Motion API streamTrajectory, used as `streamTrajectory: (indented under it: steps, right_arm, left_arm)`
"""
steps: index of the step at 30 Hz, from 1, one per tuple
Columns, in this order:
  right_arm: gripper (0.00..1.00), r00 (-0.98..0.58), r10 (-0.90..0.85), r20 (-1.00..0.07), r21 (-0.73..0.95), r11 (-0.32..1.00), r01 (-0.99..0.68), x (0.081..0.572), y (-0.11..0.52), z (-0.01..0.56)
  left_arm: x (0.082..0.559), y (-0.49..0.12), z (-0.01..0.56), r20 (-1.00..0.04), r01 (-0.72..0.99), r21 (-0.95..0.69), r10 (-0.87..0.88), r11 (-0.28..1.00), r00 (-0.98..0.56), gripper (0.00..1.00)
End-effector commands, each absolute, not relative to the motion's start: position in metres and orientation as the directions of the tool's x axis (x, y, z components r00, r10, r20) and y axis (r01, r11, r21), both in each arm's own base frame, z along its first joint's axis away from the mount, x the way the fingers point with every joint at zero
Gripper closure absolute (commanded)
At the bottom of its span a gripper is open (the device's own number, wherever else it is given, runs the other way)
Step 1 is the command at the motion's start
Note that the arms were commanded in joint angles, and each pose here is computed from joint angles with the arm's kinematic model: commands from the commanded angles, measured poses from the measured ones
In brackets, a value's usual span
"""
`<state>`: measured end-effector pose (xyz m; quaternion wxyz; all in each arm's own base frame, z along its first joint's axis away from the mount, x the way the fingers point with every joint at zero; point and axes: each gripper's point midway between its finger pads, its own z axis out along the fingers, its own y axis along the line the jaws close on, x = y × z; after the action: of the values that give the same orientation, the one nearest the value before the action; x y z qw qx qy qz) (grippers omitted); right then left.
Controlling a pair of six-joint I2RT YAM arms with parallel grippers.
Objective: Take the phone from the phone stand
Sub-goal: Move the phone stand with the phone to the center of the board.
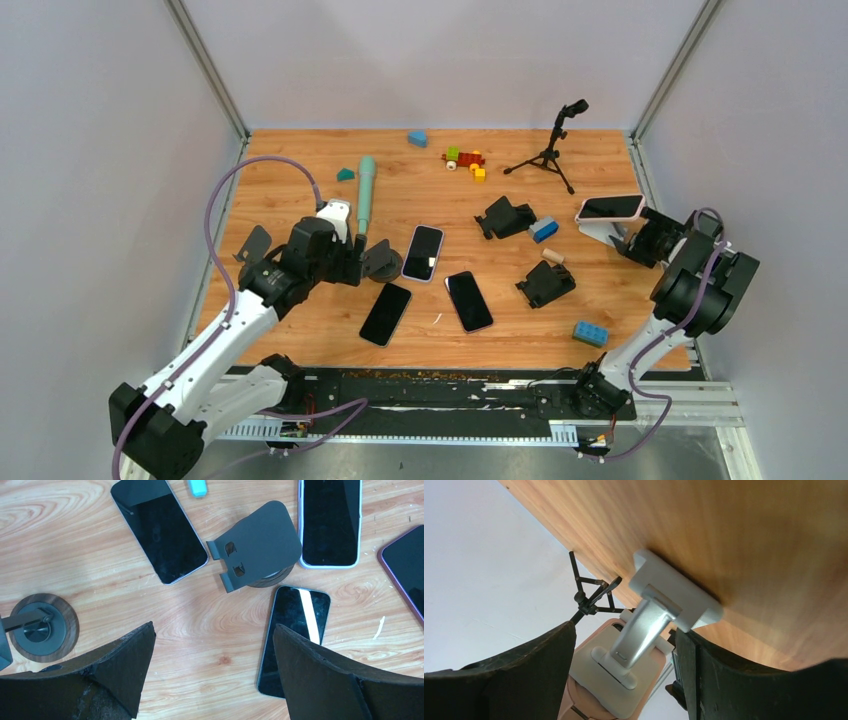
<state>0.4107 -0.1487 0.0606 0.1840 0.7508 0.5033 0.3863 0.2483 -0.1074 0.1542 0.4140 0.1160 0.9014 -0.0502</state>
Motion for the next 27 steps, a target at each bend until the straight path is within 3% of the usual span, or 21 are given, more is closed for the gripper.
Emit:
streamTrajectory:
  steps: [1,27]
  right_arm:
    - [0.27,0.173,0.903,0.392,0.699,-0.415,0.582,0.434,-0.152,0.080]
    - [0.37,0.177,0.896,0.407,0.650,-0.420,0.633,0.449,-0.141,0.065]
  left_arm:
    - [0.249,-0.103,0.165,-0.789,0.248,0.034,0.178,0.968,-0.589,0.06]
    - [0.249,-0.097,0.172,-0.805,0.233,0.050,0.177,0.971,-0.566,0.05]
